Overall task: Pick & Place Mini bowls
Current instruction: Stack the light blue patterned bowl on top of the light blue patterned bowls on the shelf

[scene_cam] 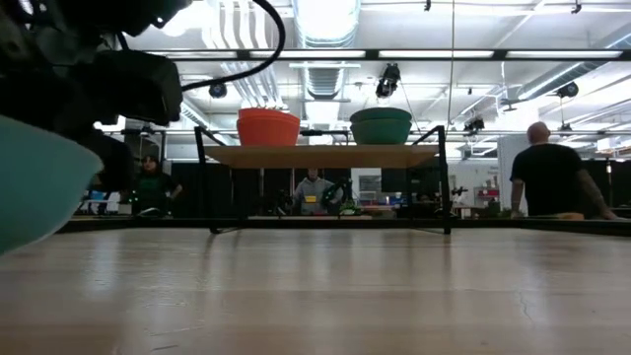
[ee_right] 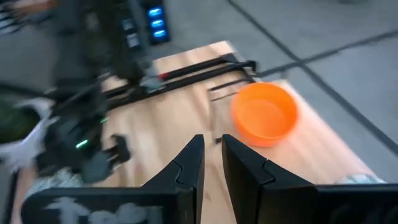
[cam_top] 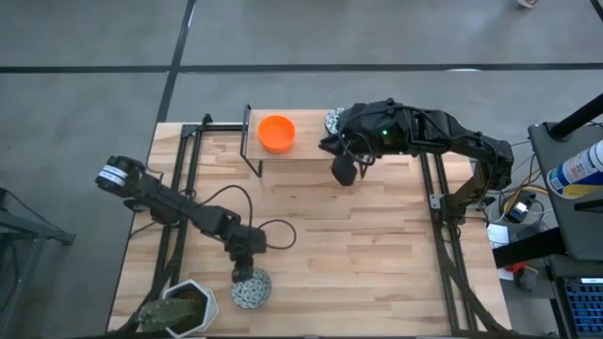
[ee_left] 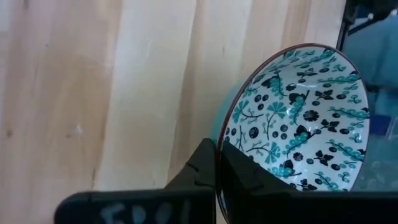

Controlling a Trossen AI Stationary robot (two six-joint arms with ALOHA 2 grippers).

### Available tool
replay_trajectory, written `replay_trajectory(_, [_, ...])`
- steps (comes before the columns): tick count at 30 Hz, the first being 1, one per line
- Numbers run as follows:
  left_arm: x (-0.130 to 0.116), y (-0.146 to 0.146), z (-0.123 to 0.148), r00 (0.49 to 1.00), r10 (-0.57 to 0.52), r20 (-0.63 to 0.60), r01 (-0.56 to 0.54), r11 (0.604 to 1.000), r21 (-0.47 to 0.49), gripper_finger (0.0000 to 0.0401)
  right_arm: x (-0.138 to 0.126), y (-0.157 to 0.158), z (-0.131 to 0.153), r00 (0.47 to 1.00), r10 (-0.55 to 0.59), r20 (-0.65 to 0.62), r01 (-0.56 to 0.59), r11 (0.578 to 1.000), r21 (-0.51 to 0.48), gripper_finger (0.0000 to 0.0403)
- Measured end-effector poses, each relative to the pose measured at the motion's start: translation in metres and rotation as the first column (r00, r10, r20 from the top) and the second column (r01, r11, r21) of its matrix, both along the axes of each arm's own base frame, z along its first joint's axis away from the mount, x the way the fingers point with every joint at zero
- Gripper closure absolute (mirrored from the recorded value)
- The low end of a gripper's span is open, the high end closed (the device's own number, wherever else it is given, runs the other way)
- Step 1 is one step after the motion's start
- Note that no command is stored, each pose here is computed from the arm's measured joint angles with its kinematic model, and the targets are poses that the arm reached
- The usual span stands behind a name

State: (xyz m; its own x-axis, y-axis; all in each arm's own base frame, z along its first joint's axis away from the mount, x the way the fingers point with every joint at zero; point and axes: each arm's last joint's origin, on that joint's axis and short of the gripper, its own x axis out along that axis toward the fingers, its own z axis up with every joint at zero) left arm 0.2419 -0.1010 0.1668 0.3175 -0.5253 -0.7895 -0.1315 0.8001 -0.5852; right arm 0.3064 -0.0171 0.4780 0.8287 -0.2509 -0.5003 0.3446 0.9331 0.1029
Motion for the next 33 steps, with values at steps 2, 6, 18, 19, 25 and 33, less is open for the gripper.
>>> replay_trajectory(2, [0.002,0.005,0.0,1.0,0.017,-0.006,-0.017,1.0,-0.014,0.0398,0.001,0.002,0.0,0.995,0.097,-0.006,-0.097,0.995,-0.002,0.0351])
replay_trajectory(6, [0.009,0.018,0.003,0.999,0.039,0.002,-0.039,0.997,-0.063,0.0399,0.005,0.012,-0.002,0.964,0.264,-0.018,-0.265,0.964,-0.018,0.0351])
replay_trajectory(18, [0.036,0.059,0.04,0.995,0.02,0.102,0.014,0.949,-0.316,0.04,0.032,0.049,-0.024,0.814,0.58,-0.016,-0.574,0.809,0.131,0.0327])
replay_trajectory(19, [0.038,0.062,0.043,0.994,0.012,0.108,0.026,0.938,-0.345,0.04,0.034,0.053,-0.027,0.798,0.602,-0.018,-0.594,0.792,0.141,0.0319])
replay_trajectory(25, [0.048,0.075,0.067,0.985,-0.017,0.174,0.096,0.886,-0.454,0.04,0.045,0.073,-0.039,0.727,0.686,-0.032,-0.673,0.72,0.166,0.0256])
replay_trajectory(33, [0.053,0.083,0.085,0.979,-0.052,0.199,0.159,0.807,-0.568,0.04,0.054,0.082,-0.042,0.701,0.712,-0.019,-0.708,0.699,0.102,0.0182])
